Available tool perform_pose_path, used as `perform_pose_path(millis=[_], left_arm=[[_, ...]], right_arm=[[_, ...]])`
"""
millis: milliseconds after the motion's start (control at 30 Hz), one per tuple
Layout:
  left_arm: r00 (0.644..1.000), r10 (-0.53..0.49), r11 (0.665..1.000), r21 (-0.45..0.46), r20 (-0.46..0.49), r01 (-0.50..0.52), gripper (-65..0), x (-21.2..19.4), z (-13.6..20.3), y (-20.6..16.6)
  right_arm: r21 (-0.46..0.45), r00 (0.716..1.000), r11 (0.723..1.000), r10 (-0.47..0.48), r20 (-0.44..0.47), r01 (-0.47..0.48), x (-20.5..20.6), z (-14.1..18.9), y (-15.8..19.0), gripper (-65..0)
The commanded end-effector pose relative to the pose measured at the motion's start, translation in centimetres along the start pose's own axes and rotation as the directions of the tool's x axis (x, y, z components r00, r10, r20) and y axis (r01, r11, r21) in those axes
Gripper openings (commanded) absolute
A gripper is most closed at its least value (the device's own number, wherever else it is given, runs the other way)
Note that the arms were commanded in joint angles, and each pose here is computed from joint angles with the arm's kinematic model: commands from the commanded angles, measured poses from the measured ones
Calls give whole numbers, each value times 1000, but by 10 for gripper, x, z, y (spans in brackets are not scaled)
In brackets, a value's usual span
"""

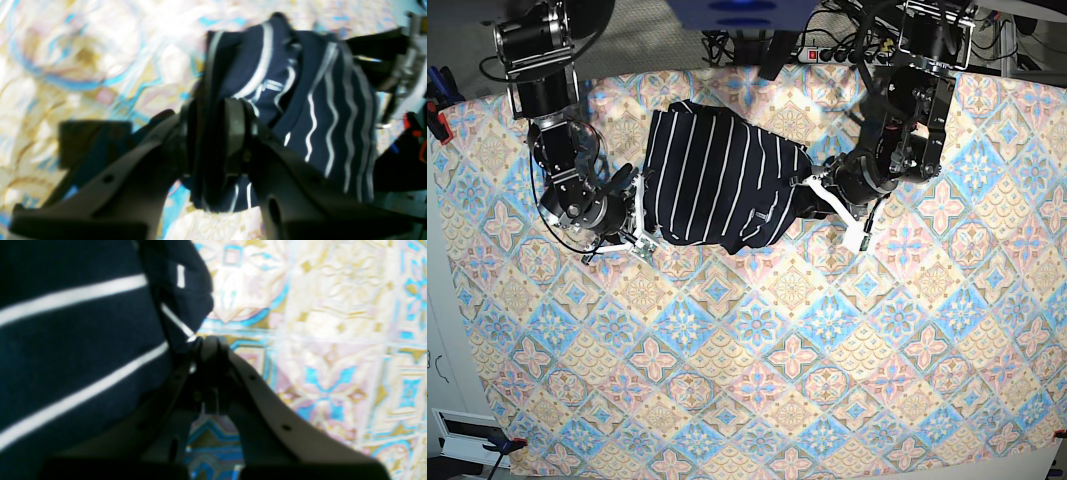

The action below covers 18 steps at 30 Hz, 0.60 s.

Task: Fold the T-shirt properly
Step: 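Grasp opposite sides of the striped bundle with both grippers, then lift and fold the bundle over with both grippers, pressing it flat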

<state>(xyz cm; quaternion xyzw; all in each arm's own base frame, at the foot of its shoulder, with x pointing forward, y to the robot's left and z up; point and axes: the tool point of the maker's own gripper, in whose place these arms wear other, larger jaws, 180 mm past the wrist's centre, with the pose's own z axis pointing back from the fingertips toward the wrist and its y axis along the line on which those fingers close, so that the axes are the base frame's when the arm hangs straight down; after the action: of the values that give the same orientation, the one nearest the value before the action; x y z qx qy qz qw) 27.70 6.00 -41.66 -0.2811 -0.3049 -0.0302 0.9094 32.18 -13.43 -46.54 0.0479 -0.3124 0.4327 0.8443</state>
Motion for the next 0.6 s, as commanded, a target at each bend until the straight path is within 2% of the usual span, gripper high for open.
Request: perform_pose_path(millis=[0, 100, 200, 300, 367, 567], left_arm=[[997, -29, 999, -34, 66, 31, -516, 20, 7, -14], [991, -66, 995, -65, 116, 74, -518, 30, 21, -35], [982, -95, 990, -89, 162, 110, -525, 38, 35, -53], [979, -77, 994, -67, 189, 91, -528, 41, 46, -46], [979, -78, 992, -80, 186, 94, -528, 37, 49, -51], [990, -94, 974, -195, 102, 113, -528, 3, 39, -91]], right_arm=[[-57, 999, 998, -8, 54, 11, 11, 12, -21, -650], [-135, 995, 990, -28, 100, 42, 18, 31, -42, -650], [-194, 990, 980, -10, 139, 37, 31, 48, -57, -650], [-197, 990, 980, -2, 140, 30, 29, 53, -52, -650], [-199, 990, 980, 6, 143, 23, 30, 55, -49, -650], [-179, 993, 984, 40, 110, -20, 19, 57, -38, -649]])
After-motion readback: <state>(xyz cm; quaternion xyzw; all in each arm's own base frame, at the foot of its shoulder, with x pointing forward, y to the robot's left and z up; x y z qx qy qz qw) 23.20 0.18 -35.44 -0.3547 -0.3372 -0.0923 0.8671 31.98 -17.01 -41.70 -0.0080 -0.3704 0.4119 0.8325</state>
